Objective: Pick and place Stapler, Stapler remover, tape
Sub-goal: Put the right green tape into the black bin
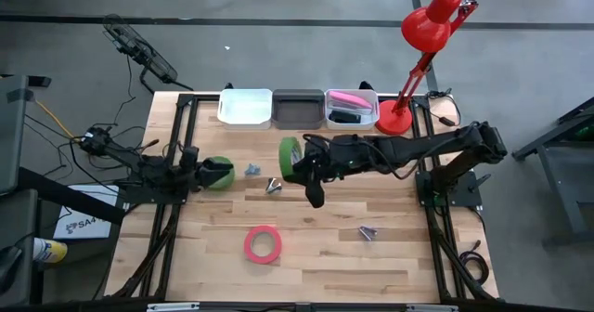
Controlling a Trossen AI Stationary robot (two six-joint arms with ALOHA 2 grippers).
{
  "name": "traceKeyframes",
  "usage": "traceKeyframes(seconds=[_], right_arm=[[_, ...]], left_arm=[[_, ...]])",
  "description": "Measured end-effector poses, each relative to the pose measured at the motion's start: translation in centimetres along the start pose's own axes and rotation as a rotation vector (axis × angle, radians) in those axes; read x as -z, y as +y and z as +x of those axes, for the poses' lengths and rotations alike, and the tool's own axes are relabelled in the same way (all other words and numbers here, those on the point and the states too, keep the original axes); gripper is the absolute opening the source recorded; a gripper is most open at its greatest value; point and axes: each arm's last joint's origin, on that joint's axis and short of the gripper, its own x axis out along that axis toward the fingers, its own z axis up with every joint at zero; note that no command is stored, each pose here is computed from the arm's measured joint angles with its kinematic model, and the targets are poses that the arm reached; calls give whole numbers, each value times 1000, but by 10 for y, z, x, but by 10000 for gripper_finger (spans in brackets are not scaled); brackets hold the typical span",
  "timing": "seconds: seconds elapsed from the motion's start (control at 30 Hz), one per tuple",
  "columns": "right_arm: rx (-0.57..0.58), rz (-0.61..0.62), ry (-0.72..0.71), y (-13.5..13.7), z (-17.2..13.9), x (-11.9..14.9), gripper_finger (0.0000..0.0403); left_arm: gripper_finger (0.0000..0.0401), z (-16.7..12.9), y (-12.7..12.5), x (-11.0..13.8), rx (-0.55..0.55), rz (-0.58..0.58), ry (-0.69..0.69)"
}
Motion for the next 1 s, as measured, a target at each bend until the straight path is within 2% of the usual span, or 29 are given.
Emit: traceKeyframes(seconds=[0.17, 0.3, 0.43, 0.5, 0.73, 1.0], right_arm=[[-34, -5, -55, 3, 1, -5, 79], [-102, -1, -76, 6, 0, -9, 79], [-125, 9, -78, 7, 0, -9, 79], [-133, 9, -80, 8, 0, -10, 79], [-192, -8, -163, 7, -2, -20, 79], [-209, -35, -184, 5, -2, -24, 79]], left_arm=[[296, 1, 4, 3, -61, -27, -5], [296, 3, 4, 6, -52, -5, 40], [296, 5, -11, -2, 63, 162, 9], [296, 8, -24, -10, 76, 270, -9], [295, 32, -79, -36, -25, 607, -46], [295, 79, -131, -45, -89, 829, 29]])
